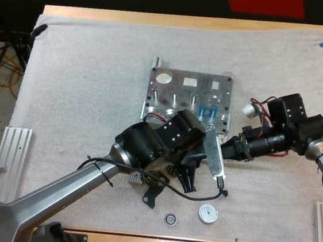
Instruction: Load cells from left to right
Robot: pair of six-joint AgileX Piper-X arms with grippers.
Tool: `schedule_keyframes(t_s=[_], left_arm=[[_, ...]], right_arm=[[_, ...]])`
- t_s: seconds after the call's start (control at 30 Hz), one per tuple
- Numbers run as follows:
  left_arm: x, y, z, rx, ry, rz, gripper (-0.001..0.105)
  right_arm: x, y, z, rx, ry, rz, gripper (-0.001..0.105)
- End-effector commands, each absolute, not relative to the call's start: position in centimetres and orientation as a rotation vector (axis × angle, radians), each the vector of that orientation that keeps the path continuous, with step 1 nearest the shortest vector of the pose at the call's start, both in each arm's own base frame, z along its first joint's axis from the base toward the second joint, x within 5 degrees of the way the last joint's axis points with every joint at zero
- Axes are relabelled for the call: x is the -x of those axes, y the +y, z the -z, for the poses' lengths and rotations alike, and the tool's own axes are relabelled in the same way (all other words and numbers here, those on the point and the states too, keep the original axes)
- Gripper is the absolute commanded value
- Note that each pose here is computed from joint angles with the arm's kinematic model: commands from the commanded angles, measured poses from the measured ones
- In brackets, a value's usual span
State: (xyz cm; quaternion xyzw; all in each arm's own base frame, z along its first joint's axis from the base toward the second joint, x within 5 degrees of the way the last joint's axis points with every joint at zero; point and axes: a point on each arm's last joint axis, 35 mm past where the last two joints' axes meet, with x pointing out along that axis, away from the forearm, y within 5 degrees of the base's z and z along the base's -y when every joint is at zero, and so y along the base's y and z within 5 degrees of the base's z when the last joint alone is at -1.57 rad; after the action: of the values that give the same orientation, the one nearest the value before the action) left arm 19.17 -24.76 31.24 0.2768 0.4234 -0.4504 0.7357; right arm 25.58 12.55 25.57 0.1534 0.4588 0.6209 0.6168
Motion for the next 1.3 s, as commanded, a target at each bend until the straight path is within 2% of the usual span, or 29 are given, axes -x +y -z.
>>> schedule_keyframes(t_s=[0.0, 0.27, 0.37, 0.43, 0.5, 0.57, 0.67, 0.83, 0.9, 1.07, 1.27], left_arm=[[-19.1, -24.8, -31.6, -0.599, 0.907, 0.999, 0.0], [-19.1, -24.8, -31.6, -0.599, 0.907, 0.999, 0.0], [-19.1, -24.8, -31.6, -0.599, 0.907, 0.999, 0.0], [-19.1, -24.8, -31.6, -0.599, 0.907, 0.999, 0.0], [-19.1, -24.8, -31.6, -0.599, 0.907, 0.999, 0.002], [-19.1, -24.8, -31.6, -0.601, 0.906, 1.0, 0.006], [-19.1, -24.8, -31.6, -0.601, 0.906, 1.0, 0.022], [-19.1, -24.8, -31.6, -0.6, 0.91, 0.999, 0.061], [-19.1, -24.7, -31.6, -0.6, 0.921, 0.992, 0.068], [-18.6, -24.0, -31.6, -0.615, 0.97, 0.962, 0.069], [-17.7, -22.7, -34.0, -0.595, 0.885, 0.93, 0.069]], right_arm=[[-25.5, 12.6, -25.9, -0.36, 1.025, -1.466, 0.029], [-25.5, 12.6, -25.8, -0.358, 1.026, -1.463, 0.029], [-25.5, 12.6, -25.8, -0.354, 1.027, -1.459, 0.018], [-25.5, 12.6, -25.8, -0.354, 1.027, -1.459, 0.002], [-25.5, 12.6, -25.8, -0.349, 1.029, -1.455, 0.0], [-25.5, 12.6, -25.8, -0.348, 1.027, -1.455, 0.0], [-25.6, 12.6, -25.8, -0.347, 1.025, -1.455, 0.0], [-25.6, 12.6, -25.7, -0.333, 1.034, -1.435, 0.0], [-25.6, 12.5, -25.8, -0.296, 1.041, -1.399, 0.0], [-25.8, 12.4, -25.8, -0.22, 1.065, -1.315, 0.0], [-26.7, 12.1, -27.7, -0.042, 1.103, -1.115, 0.0]])
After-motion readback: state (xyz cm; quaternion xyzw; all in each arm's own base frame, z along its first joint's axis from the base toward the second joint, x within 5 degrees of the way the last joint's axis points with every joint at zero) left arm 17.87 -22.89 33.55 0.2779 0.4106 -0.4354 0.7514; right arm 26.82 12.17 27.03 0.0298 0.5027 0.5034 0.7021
